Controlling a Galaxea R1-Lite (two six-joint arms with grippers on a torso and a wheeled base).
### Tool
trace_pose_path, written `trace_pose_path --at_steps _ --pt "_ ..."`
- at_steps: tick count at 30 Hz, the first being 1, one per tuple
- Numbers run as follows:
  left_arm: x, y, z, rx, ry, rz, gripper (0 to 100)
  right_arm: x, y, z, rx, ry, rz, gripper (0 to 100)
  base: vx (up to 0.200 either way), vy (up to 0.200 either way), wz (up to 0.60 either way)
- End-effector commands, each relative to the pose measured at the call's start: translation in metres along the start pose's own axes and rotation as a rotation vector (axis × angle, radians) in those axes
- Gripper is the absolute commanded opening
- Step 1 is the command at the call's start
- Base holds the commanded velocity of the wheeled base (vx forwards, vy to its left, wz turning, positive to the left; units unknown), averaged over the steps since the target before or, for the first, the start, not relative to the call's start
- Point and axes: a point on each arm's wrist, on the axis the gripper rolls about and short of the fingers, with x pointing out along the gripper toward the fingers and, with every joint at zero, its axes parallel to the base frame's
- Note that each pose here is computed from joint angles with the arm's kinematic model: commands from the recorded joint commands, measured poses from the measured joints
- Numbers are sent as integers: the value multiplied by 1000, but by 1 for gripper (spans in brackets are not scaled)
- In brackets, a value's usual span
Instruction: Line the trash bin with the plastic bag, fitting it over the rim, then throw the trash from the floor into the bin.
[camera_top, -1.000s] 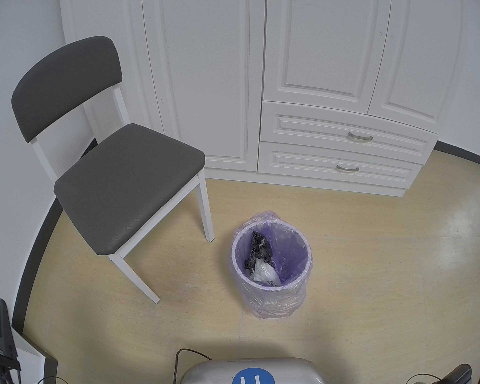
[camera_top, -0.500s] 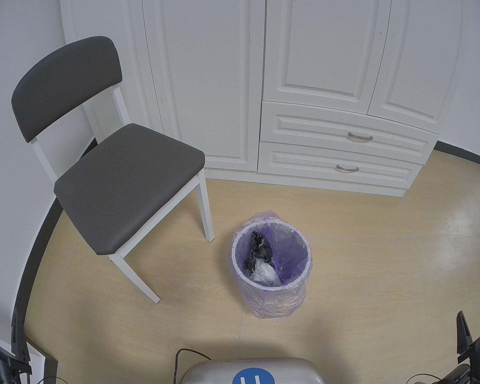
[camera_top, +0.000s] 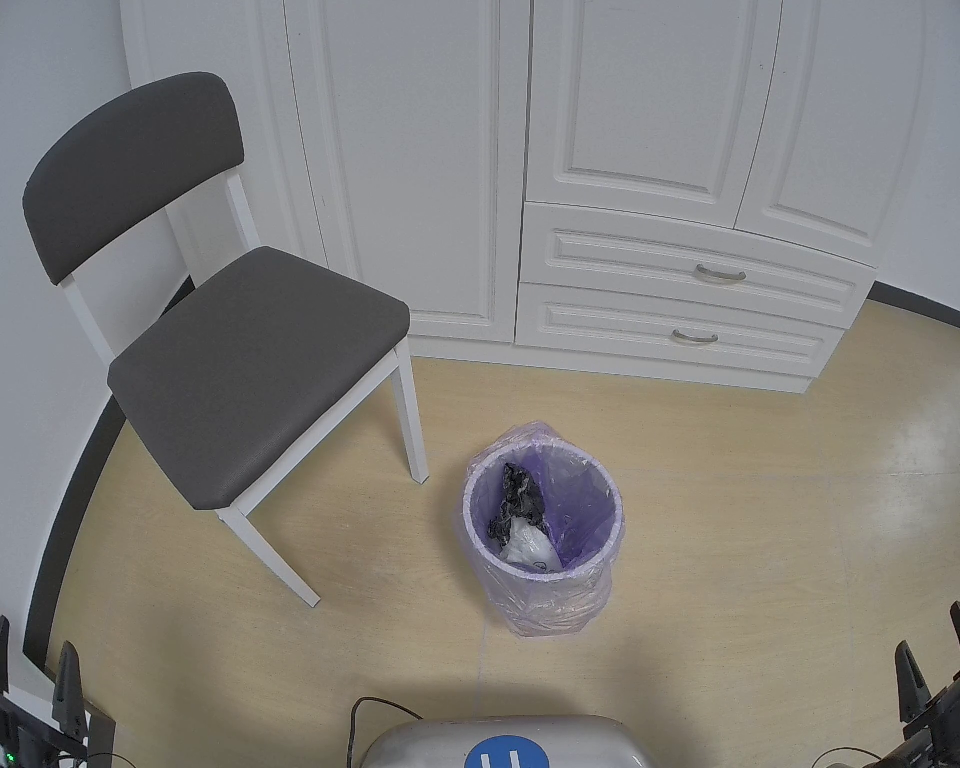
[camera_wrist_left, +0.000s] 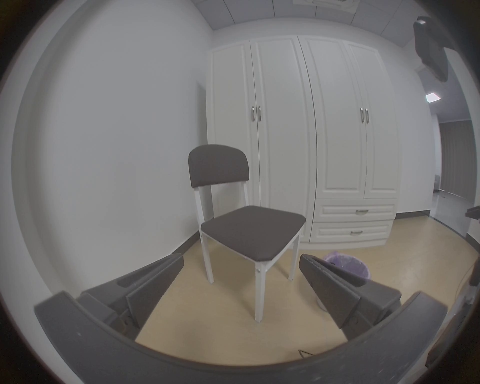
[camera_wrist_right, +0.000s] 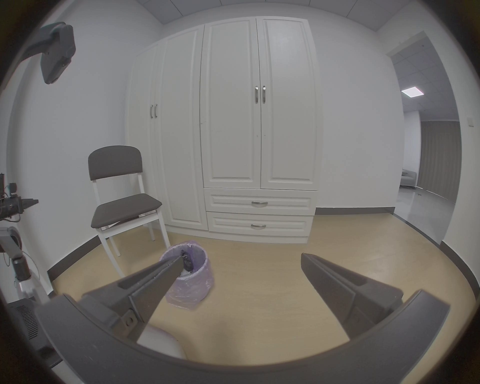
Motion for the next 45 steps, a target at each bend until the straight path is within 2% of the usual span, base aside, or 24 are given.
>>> trace_pose_path --at_steps 1,13,19,27,32,38,42,45 --pt "-1 0 -9 2 41 3 100 0 1 -5 -4 4 32 100 0 0 0" --pt "-1 0 -12 1 69 6 100 0 1 -5 -19 3 40 100 0 0 0" --pt "-1 1 -13 2 76 67 100 0 1 -5 -70 3 26 100 0 0 0" --pt "-1 1 -13 -2 78 66 100 0 1 -5 -76 3 29 100 0 0 0" --pt "-1 1 -13 -4 79 53 100 0 1 -5 -183 2 26 100 0 0 0" --pt "-2 0 -14 -38 111 15 100 0 1 -6 -135 6 48 100 0 0 0" --pt "-2 0 -13 -41 119 0 100 0 0 -7 -54 18 10 100 0 0 0" --pt "-2 -1 -15 -61 128 -64 100 0 -1 -8 11 31 -44 100 0 0 0"
